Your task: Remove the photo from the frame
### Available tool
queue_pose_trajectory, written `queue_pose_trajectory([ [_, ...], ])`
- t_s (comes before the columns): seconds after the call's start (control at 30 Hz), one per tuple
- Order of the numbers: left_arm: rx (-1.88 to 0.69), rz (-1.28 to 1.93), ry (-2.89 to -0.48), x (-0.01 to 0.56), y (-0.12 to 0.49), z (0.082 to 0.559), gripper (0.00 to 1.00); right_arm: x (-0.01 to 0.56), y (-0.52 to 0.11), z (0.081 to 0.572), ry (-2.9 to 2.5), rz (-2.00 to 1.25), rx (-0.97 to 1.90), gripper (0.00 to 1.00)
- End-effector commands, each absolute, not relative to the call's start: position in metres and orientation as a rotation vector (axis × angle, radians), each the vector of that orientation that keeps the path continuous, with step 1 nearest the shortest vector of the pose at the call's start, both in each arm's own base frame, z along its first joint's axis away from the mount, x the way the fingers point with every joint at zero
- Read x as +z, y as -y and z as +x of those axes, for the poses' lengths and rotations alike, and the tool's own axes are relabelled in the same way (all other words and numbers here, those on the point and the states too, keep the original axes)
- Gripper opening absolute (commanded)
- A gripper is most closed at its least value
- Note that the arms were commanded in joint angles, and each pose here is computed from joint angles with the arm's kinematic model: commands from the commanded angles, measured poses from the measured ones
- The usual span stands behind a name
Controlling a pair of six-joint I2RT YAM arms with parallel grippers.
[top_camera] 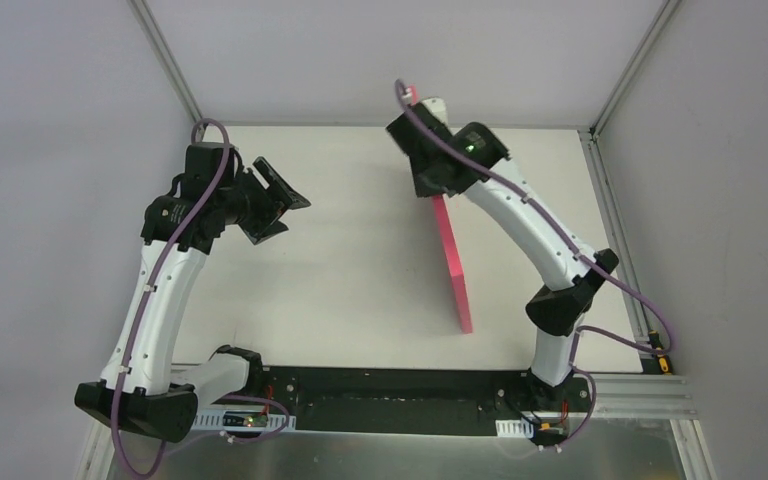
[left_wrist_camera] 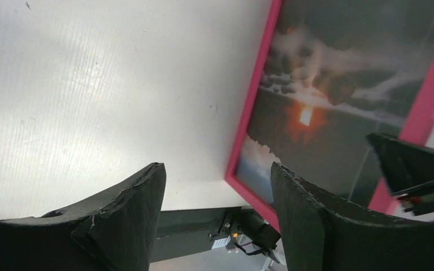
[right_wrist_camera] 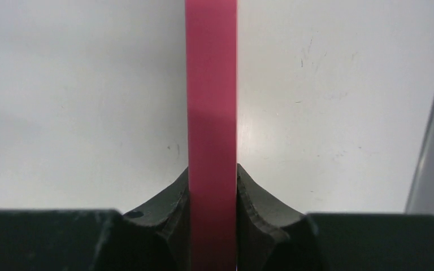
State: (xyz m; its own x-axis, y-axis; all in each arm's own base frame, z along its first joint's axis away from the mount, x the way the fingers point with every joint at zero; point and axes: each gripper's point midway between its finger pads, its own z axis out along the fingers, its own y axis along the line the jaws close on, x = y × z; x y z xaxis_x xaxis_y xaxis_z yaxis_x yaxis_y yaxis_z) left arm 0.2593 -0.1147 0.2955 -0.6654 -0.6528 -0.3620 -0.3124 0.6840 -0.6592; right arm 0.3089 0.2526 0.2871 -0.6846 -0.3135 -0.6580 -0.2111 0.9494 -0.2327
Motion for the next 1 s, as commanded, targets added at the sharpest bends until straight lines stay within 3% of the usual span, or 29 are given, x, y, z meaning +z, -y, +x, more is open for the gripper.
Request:
queue_pose_trajectory([
  [0.0, -0.748, -0.717, -2.329, 0.296, 0.115, 0.259, 0.69, 0.310, -0.241, 0.312, -2.426, -0.159, 0.075, 0.00],
  [0.5, -0.773, -0.681, -2.335, 0.298, 0.118, 0.254, 0.69, 0.280, -0.136, 0.366, -2.338, 0.658, 0.446, 0.00],
  [0.97, -0.797, -0.672, -2.360, 0.293, 0.122, 0.248, 0.69, 0.188, -0.003, 0.384, -2.071, 1.167, 0.273, 0.00],
])
